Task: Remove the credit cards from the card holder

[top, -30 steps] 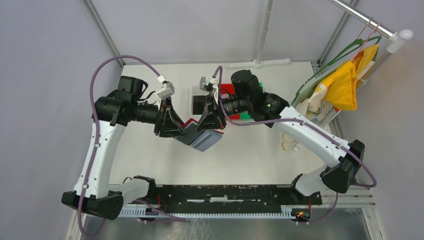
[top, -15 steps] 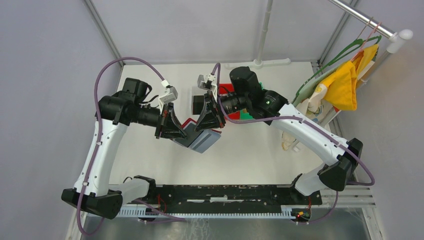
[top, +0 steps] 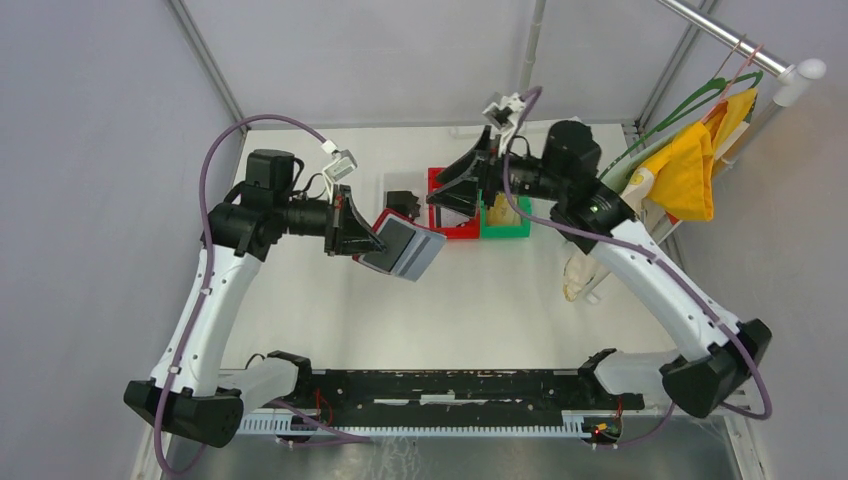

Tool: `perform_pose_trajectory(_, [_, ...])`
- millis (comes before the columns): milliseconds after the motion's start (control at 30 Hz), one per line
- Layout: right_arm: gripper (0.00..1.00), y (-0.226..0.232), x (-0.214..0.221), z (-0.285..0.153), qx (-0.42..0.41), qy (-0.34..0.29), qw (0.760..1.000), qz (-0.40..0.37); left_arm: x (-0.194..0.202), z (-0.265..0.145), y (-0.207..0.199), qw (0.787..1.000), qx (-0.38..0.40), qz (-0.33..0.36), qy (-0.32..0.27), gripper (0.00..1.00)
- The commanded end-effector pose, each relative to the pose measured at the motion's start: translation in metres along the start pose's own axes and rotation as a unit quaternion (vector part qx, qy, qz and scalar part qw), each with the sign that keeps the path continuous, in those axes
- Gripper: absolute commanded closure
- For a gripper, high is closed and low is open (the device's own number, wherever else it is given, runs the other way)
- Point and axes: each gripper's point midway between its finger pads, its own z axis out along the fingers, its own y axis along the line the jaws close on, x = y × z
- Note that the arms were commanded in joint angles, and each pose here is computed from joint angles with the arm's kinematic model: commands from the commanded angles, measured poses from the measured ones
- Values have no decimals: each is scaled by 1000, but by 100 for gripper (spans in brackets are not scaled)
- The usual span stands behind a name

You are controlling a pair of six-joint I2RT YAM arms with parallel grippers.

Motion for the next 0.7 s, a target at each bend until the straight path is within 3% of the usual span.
perform_pose_trajectory(0, [33, 45, -52, -30, -24, -127, 991, -28, -46, -1, -3, 997, -14, -13, -74, 98])
perform_pose_trajectory(167, [29, 65, -25, -36, -100, -162, 981, 28, -63, 0, -2, 994, -11, -42, -96, 98])
perform_pose_trajectory(667, [30, 64, 38, 9, -148, -111, 976, 117, -74, -5, 9, 992, -12, -76, -104, 98])
